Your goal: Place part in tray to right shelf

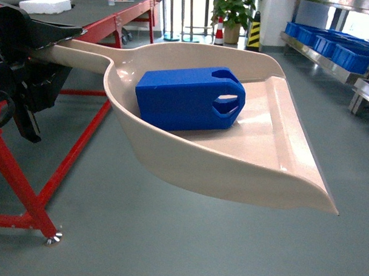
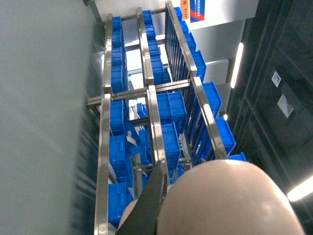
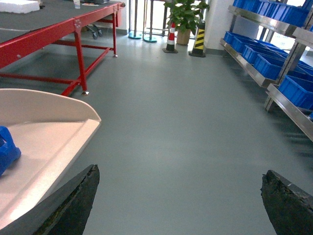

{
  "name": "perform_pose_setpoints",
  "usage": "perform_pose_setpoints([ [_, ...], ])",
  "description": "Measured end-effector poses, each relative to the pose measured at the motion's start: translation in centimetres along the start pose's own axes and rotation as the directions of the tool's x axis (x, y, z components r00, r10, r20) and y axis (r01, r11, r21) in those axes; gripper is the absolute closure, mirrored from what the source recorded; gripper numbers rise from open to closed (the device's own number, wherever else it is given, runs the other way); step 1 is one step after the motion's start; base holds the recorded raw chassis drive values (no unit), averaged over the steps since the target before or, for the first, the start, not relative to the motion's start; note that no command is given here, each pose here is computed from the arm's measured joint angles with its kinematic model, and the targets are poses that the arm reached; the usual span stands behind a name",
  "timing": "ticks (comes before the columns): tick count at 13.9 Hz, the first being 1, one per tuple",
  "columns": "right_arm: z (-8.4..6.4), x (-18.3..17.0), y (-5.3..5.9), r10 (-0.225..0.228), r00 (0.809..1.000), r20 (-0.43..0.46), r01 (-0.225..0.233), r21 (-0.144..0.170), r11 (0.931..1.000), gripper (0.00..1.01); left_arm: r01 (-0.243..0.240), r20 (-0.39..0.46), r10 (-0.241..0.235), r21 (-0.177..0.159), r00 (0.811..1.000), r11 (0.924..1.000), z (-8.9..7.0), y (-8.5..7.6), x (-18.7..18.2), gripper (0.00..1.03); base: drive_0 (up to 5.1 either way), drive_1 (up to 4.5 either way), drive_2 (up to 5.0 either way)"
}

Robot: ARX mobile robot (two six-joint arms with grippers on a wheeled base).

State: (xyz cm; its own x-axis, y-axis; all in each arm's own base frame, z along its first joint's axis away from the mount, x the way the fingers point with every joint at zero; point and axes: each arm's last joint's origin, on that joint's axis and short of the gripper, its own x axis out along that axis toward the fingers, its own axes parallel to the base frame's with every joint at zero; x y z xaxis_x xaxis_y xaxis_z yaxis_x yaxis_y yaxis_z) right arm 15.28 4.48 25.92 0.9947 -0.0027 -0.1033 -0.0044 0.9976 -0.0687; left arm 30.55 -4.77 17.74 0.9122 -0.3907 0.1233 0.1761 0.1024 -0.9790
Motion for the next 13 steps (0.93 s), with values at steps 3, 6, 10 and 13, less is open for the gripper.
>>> perform_pose_setpoints([
  [3, 0.0, 0.01, 0.0, 0.0, 1.0, 0.0, 0.0, 0.0, 1.0, 0.03, 0.002, 0.003, -0.002, 0.001, 1.0, 1.0, 0.02, -0.02, 0.0, 0.89, 4.9, -1.37, -3.3],
  [6, -0.02, 0.0, -0.02, -0.007, 1.0, -0.001, 0.007, -0.001, 1.0, 0.03, 0.006, -0.022, -0.006, -0.001, 1.0, 1.0, -0.41, -0.08, 0.1, 0.89, 1.6, -0.46, -1.1],
  [10, 0.04, -0.07, -0.03, -0.001, 1.0, 0.005, 0.001, 0.001, 1.0, 0.03, -0.005, 0.004, 0.005, 0.0, 1.0, 1.0, 0.04, 0.05, -0.01, 0.89, 0.0, 2.19, -2.1],
  [13, -0.02, 0.0, -0.01, -0.002, 1.0, 0.0, 0.002, 0.0, 1.0, 0.03, 0.001, 0.004, -0.001, 0.001, 1.0, 1.0, 0.02, -0.02, 0.0, 0.89, 0.0, 4.37, -4.3],
])
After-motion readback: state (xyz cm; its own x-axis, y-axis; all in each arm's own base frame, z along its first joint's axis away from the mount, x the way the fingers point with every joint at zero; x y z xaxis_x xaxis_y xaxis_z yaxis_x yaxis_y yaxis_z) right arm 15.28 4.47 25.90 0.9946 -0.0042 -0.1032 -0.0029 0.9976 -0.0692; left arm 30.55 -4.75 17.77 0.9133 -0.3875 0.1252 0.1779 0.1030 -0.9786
